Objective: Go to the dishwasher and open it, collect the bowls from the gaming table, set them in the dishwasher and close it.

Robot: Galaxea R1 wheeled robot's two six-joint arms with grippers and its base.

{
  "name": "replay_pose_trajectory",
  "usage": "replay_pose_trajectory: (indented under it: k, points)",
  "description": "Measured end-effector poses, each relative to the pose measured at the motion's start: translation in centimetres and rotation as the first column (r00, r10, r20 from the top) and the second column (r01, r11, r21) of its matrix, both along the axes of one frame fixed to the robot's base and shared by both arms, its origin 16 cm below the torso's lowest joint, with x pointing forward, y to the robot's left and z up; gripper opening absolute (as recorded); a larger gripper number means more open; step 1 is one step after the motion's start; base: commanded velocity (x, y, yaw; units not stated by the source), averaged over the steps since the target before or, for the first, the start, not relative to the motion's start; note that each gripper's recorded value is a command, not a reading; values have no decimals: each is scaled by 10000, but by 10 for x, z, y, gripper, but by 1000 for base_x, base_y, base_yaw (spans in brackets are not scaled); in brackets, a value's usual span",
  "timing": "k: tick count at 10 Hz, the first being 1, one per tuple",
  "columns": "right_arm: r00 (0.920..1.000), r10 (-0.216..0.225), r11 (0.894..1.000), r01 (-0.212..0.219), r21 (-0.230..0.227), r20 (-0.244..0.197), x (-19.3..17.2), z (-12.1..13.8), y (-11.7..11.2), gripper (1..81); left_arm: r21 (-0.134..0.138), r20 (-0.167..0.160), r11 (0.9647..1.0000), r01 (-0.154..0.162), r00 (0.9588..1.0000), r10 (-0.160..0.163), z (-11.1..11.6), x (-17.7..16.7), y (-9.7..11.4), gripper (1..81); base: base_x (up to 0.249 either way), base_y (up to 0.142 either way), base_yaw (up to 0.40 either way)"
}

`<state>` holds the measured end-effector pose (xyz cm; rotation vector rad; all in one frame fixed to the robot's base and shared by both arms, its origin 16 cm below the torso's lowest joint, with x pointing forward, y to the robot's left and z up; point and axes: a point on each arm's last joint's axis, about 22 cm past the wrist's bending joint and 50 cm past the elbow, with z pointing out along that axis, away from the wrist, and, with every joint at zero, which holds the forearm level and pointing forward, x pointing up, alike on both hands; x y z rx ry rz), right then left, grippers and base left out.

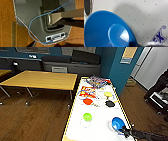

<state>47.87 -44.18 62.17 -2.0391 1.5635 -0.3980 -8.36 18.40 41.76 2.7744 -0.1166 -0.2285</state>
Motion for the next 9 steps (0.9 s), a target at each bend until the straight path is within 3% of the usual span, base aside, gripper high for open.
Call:
replay_pose_trajectory:
  k: [3, 5, 8, 9]
  points:
    - [9998, 123, 9999, -122, 84, -155, -12, 9, -8, 10, -7, 11, 10000, 0, 10000, 0, 0, 0, 0, 811, 0, 0, 0]
    - [9993, 368, 9992, -368, 135, 28, -19, 41, -25, 10, -170, 21, 9998, -45, 10000, 45, 1, 1, -14, 811, 0, 0, 0]
    - [9974, 700, 9941, -681, -847, 190, -60, 98, -97, 10, -306, 118, 9995, -69, 9999, 73, 1, 7, -25, 811, 0, 0, 0]
    - [9927, 1195, 9862, -1171, -1173, 133, -84, 115, -106, 10, -249, 197, 9997, -55, 9998, 60, -1, 12, -20, 811, 0, 0, 0]
